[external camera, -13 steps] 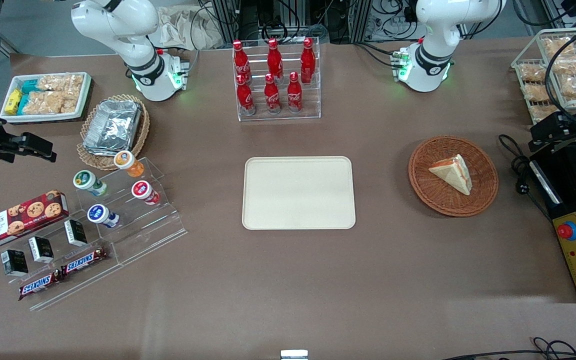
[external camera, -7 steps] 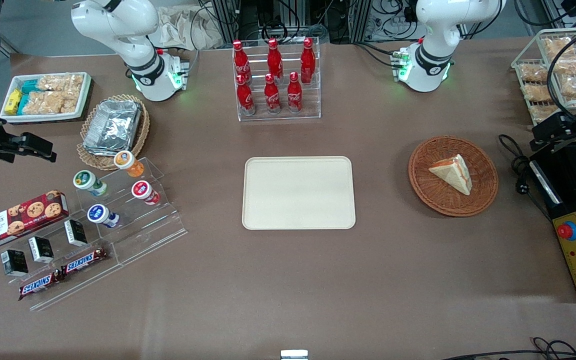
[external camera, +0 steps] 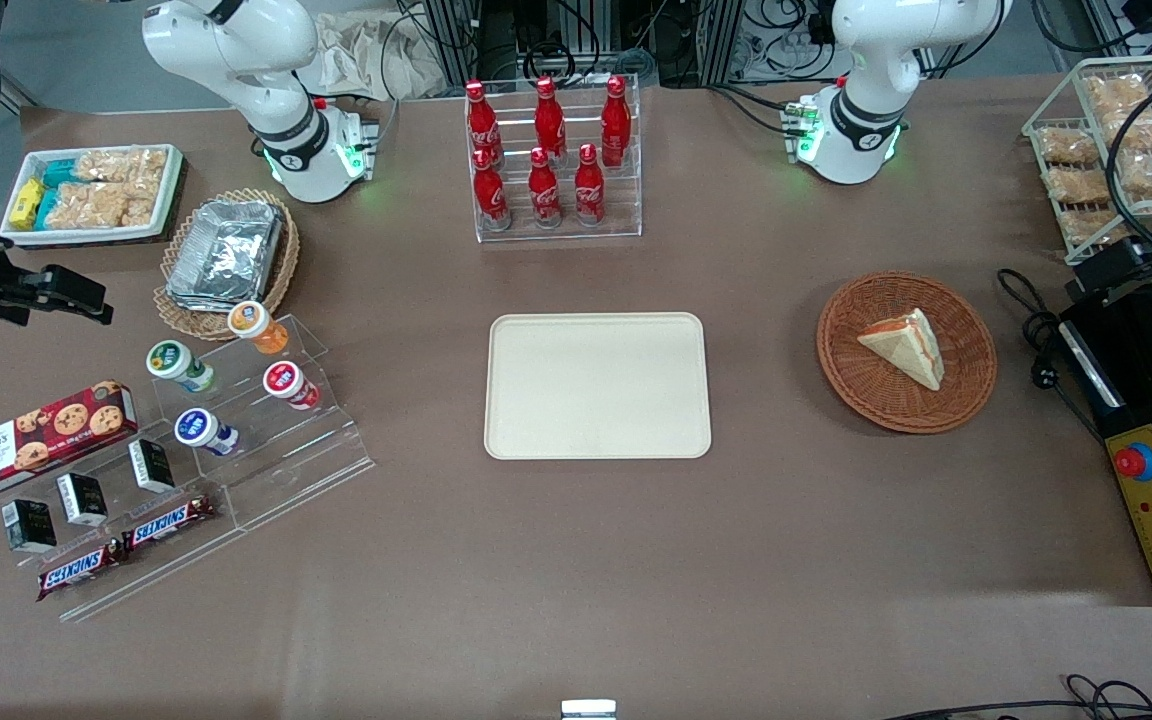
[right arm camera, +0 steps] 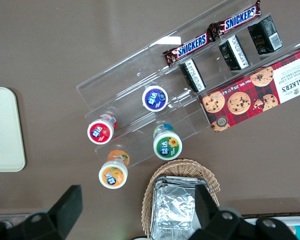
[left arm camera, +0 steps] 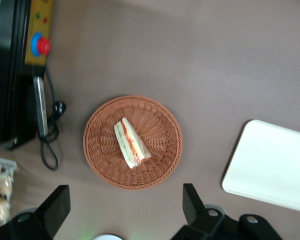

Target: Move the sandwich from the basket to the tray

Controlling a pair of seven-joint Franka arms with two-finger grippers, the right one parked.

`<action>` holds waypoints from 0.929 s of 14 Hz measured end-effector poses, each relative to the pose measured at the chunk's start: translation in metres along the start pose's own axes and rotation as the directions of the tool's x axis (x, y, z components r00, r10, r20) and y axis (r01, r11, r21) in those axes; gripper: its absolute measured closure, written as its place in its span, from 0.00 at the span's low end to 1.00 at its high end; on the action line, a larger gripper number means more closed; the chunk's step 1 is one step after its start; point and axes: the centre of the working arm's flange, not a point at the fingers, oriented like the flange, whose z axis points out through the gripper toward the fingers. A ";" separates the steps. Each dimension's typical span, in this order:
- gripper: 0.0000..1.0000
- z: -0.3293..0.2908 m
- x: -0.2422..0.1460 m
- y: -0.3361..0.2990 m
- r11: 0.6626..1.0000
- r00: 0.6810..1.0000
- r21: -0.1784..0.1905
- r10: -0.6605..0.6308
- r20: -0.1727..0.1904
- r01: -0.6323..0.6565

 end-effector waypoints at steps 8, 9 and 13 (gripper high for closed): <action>0.00 0.035 -0.058 -0.003 0.956 0.958 0.055 -0.287 -0.011 0.287; 0.00 0.038 -0.063 0.000 0.952 0.953 0.059 -0.302 -0.015 0.302; 0.00 0.069 -0.060 0.007 0.938 0.940 0.063 -0.340 -0.025 0.341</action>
